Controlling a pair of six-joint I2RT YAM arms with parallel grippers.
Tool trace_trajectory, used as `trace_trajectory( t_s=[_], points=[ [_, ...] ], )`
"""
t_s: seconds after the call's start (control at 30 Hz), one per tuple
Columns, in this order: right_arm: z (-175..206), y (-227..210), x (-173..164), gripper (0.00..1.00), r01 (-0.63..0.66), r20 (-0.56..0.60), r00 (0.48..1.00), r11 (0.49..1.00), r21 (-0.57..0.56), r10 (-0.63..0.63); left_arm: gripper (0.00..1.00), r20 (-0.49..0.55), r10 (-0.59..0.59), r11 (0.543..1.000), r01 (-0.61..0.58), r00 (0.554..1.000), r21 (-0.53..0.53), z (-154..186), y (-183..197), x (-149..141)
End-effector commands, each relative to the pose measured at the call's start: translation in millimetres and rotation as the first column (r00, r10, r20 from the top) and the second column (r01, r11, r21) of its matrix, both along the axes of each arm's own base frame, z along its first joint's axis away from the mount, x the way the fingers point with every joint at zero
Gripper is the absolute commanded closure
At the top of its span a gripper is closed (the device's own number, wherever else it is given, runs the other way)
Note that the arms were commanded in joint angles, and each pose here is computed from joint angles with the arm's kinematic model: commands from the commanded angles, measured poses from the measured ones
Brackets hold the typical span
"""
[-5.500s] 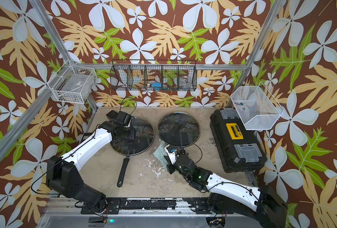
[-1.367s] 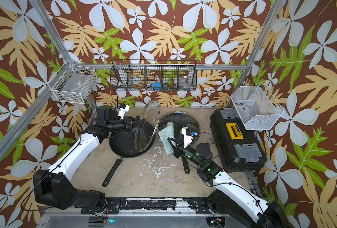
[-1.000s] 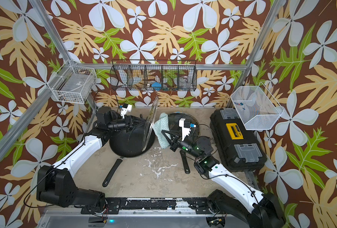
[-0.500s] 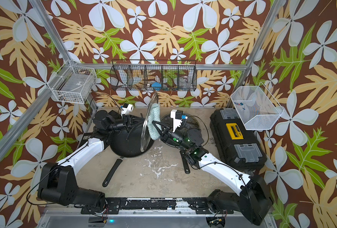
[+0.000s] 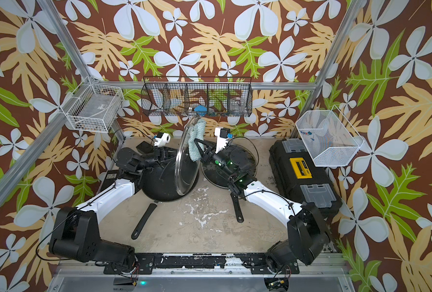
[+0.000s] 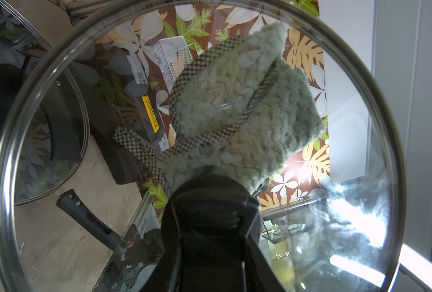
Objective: Wipe the pot lid with a cloth
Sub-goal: Wipe the pot lid.
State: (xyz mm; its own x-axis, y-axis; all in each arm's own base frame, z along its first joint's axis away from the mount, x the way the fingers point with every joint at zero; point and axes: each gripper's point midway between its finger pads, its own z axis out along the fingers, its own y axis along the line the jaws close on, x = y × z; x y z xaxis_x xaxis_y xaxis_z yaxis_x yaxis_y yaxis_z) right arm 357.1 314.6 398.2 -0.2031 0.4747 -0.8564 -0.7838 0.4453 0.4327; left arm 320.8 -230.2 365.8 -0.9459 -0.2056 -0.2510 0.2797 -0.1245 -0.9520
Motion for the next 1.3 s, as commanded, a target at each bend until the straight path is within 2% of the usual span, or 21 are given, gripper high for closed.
trace_trajectory(
  t_s=[0.0,0.27,0.33,0.5,0.7,0.83,0.97,1.1,1.27],
  points=[
    [17.3,7.9,-22.6,1.00,-0.103,0.074,0.992,0.994,0.029,0.100,1.00,0.081,0.020,0.994,-0.011,0.997,-0.107,29.3,5.4,-6.6],
    [34.2,37.3,-104.8,1.00,-0.276,0.255,0.925,0.959,-0.062,0.282,1.00,0.017,0.014,0.978,-0.010,1.000,-0.210,32.9,10.2,0.0],
    [36.9,39.6,-109.6,1.00,-0.274,0.264,0.923,0.960,-0.062,0.280,1.00,0.016,0.014,0.977,-0.010,1.000,-0.211,33.3,10.3,-0.4],
    [51.5,37.2,-85.8,1.00,-0.189,0.260,0.948,0.982,-0.013,0.186,1.00,0.018,0.005,0.977,-0.001,1.000,-0.211,35.1,9.6,-5.9],
    [70.5,23.4,-37.1,1.00,-0.081,0.245,0.967,0.996,0.042,0.068,1.00,0.031,-0.007,0.979,0.013,0.999,-0.203,35.1,7.1,-11.7],
    [69.8,8.5,4.1,1.00,0.008,0.205,0.979,0.999,0.043,-0.016,1.00,0.044,-0.019,0.979,0.027,0.999,-0.204,38.6,4.7,-16.3],
    [52.2,-4.9,30.2,1.00,0.065,0.157,0.985,0.998,0.011,-0.066,1.00,0.058,-0.016,0.976,0.028,0.998,-0.215,45.0,5.7,-19.6],
    [22.7,-9.6,32.8,1.00,0.076,0.109,0.991,0.996,-0.037,-0.072,1.00,0.083,-0.022,0.971,0.041,0.996,-0.236,54.4,7.3,-23.3],
    [-12.5,-13.5,5.4,1.00,0.012,0.064,0.998,0.997,-0.076,-0.007,1.00,0.103,-0.023,0.963,0.050,0.994,-0.266,63.3,9.3,-25.1]
  ],
)
